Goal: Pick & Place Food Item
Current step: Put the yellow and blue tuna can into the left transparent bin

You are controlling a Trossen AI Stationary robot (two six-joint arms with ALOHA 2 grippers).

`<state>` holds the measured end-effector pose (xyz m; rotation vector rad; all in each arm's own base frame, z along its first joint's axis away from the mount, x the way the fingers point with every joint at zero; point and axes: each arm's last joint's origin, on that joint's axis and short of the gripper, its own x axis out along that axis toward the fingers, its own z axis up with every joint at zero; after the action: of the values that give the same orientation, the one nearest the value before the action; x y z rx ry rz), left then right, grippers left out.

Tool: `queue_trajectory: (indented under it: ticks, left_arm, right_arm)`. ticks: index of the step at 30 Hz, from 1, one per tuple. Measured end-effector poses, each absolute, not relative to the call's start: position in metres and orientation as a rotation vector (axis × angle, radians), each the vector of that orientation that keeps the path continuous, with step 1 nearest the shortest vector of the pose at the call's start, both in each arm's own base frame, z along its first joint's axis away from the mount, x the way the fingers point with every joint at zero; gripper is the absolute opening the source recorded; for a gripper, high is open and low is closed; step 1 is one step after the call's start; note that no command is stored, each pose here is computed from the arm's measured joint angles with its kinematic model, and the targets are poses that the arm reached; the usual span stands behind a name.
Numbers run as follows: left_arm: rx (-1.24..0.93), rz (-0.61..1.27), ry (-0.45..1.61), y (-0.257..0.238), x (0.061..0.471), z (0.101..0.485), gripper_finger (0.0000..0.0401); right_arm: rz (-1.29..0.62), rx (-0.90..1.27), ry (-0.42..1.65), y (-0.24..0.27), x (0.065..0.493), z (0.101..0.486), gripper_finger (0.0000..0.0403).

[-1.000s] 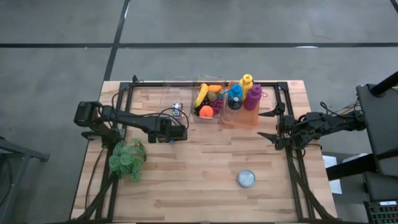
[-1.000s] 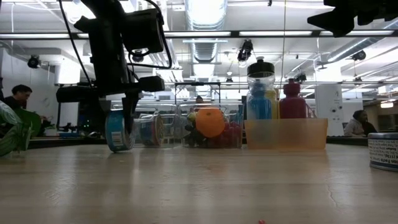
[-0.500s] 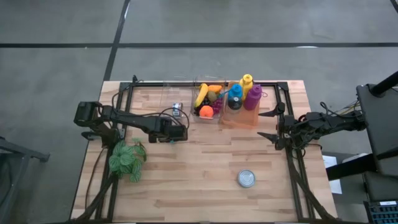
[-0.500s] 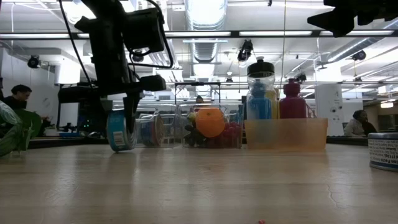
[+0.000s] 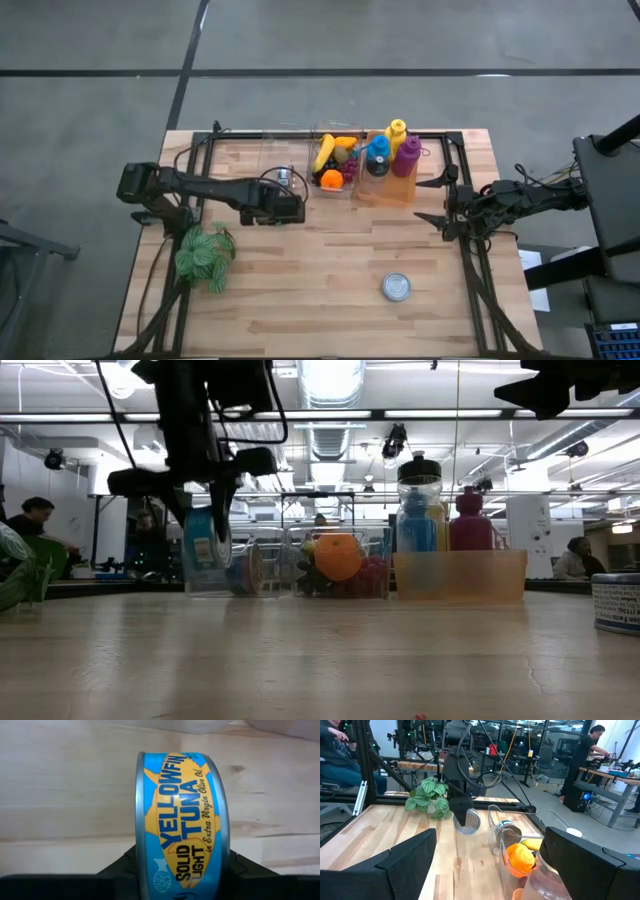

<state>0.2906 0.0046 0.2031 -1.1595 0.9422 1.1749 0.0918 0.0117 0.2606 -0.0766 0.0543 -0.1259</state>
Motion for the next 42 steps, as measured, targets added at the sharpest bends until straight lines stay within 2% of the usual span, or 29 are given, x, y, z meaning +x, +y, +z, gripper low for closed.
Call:
queue_trajectory:
  ticks: [12,18,31,42]
  left_arm:
    - [-1.077,1.227,0.902,0.008,0.298,0.271,0.0137]
    - [-1.004,1.241,0.881,0.032,0.296,0.298,0.0137]
    - [-0.942,1.29,0.876,0.123,0.279,0.301,0.0137]
    - [-0.896,1.284,0.909,0.154,0.28,0.285,0.0138]
  right_arm:
    - [-0.126,-0.079,0.054,0.012,0.092,0.261,0.0371]
    - [-0.126,-0.077,0.054,0.012,0.092,0.261,0.0371]
    - [-0.126,-0.078,0.054,0.012,0.092,0.261,0.0371]
    - [-0.126,-0.077,0.054,0.012,0.092,0.261,0.0371]
